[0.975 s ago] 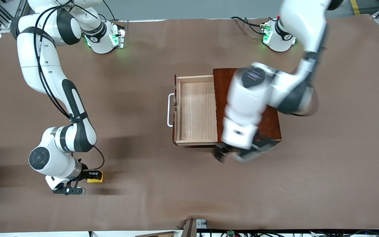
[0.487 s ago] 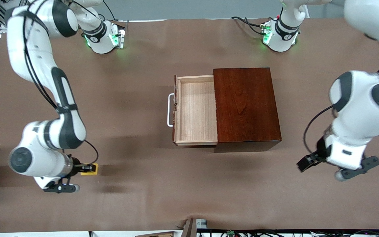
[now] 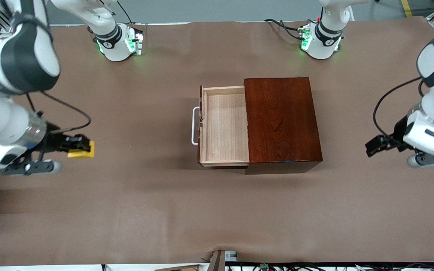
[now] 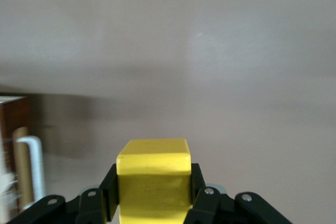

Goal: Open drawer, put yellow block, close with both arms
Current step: 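Carry the yellow cube with the right gripper over the open drawer, then lower the cube into the drawer and open the right gripper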

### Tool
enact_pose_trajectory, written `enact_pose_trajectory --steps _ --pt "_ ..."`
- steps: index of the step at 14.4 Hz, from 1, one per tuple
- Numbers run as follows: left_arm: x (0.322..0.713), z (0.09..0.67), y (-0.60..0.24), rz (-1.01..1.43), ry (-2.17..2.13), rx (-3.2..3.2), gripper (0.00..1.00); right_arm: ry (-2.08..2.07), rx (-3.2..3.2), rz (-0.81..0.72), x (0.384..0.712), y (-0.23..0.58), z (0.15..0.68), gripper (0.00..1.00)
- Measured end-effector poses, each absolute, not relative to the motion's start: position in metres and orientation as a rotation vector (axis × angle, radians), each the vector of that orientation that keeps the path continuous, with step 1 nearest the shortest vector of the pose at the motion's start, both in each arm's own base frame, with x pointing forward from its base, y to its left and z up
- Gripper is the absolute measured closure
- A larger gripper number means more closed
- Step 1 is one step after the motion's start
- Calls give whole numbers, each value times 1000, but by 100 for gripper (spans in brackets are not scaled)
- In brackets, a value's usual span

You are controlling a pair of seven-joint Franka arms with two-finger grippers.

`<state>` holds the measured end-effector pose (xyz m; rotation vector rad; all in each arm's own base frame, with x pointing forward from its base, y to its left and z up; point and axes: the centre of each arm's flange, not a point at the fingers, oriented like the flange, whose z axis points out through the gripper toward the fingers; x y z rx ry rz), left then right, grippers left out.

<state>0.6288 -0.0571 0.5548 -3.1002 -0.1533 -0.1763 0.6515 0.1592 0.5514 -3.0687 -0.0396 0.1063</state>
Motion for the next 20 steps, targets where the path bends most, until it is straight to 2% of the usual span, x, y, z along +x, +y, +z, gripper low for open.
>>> enact_pose_trajectory --steps 3,6,9,14,20 --pt "606 585 -62 -163 -100 -3093 0 84 -3069 128 612 287 538 44" --pt "596 592 -64 -139 -62 -3088 0 140 -3015 4 570 402 529 44" --pt "589 592 -59 -44 -3 -3090 0 155 -2972 -50 547 472 489 44" --pt "561 624 -44 30 38 -3113 0 184 -2965 -77 566 495 399 44" --pt "542 653 -45 -27 36 -3136 0 197 -2962 -114 574 497 330 44"
